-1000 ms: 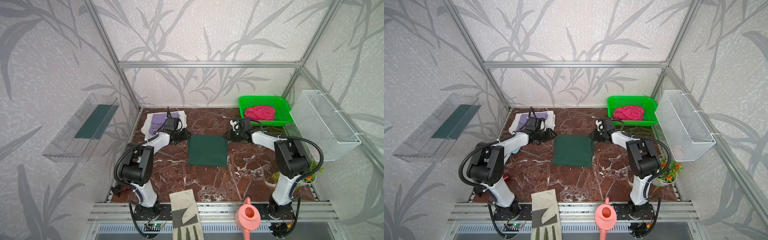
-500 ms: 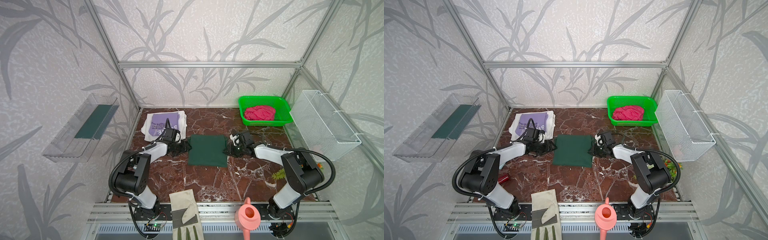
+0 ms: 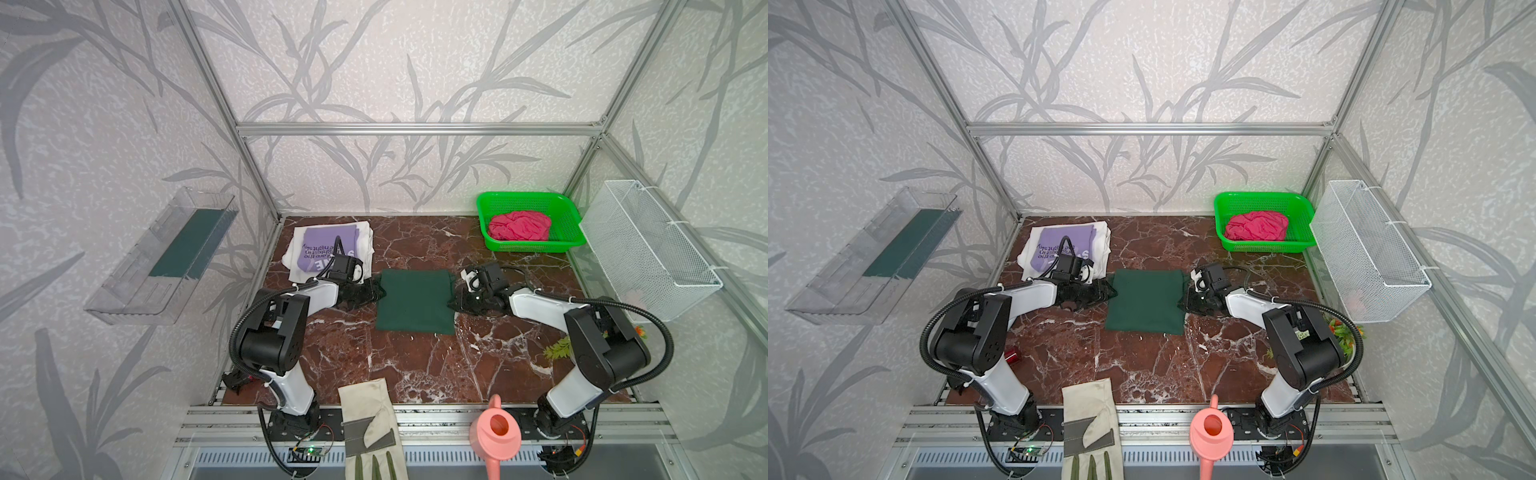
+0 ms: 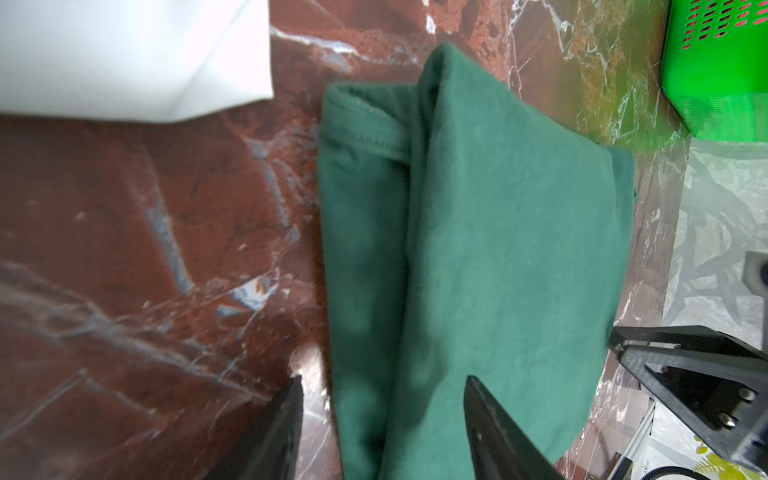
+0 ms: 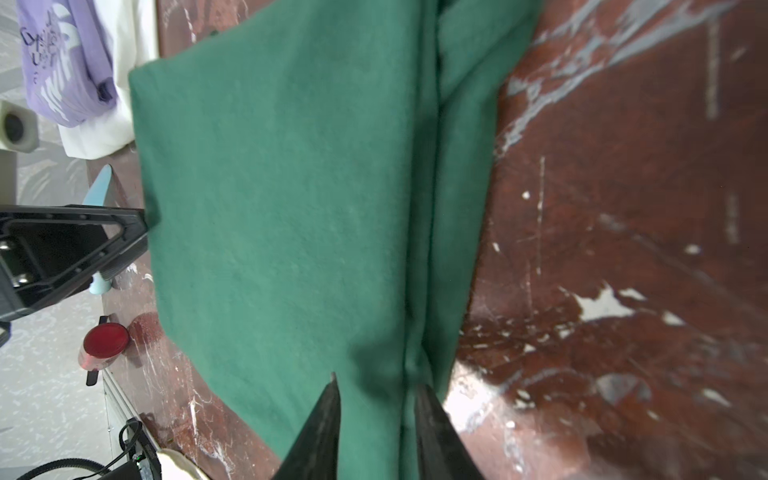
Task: Fold and stack the t-shirts
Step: 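Grasp the folded shirt's far corners with both grippers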
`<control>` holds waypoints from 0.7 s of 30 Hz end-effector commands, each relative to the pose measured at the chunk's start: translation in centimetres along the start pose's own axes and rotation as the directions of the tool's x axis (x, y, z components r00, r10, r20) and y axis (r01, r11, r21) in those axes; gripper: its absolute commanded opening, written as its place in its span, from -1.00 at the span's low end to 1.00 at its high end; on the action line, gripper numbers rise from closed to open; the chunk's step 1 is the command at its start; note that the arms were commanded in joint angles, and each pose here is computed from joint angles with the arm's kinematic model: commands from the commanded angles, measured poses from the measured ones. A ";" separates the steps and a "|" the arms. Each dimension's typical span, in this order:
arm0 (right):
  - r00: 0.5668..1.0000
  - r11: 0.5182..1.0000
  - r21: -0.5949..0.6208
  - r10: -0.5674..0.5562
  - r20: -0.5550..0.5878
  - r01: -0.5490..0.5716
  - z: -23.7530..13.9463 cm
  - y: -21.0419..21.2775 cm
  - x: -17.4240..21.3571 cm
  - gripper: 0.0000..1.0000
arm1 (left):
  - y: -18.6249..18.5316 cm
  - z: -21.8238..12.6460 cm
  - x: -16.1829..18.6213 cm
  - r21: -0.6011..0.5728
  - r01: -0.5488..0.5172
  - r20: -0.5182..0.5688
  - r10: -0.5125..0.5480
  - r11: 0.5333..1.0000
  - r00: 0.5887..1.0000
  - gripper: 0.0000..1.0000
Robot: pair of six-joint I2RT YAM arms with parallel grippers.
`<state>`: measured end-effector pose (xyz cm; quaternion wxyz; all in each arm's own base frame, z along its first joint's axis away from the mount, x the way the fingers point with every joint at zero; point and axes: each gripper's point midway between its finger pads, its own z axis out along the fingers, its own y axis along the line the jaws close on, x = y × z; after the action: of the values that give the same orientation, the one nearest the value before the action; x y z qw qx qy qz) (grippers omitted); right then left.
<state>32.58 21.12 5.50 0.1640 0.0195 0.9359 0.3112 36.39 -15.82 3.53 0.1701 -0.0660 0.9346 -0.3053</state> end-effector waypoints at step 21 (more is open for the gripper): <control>0.998 1.000 0.004 0.009 -0.067 -0.009 4.0 -0.8 -0.7 -0.37 | 1.1 2.4 1.7 0.027 0.046 -0.099 -0.043 0.999 0.994 0.24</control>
<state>35.11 22.68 3.01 0.1414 0.0132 0.9398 0.3107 37.50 -17.17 3.55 0.1693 -0.0515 0.9230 -0.3416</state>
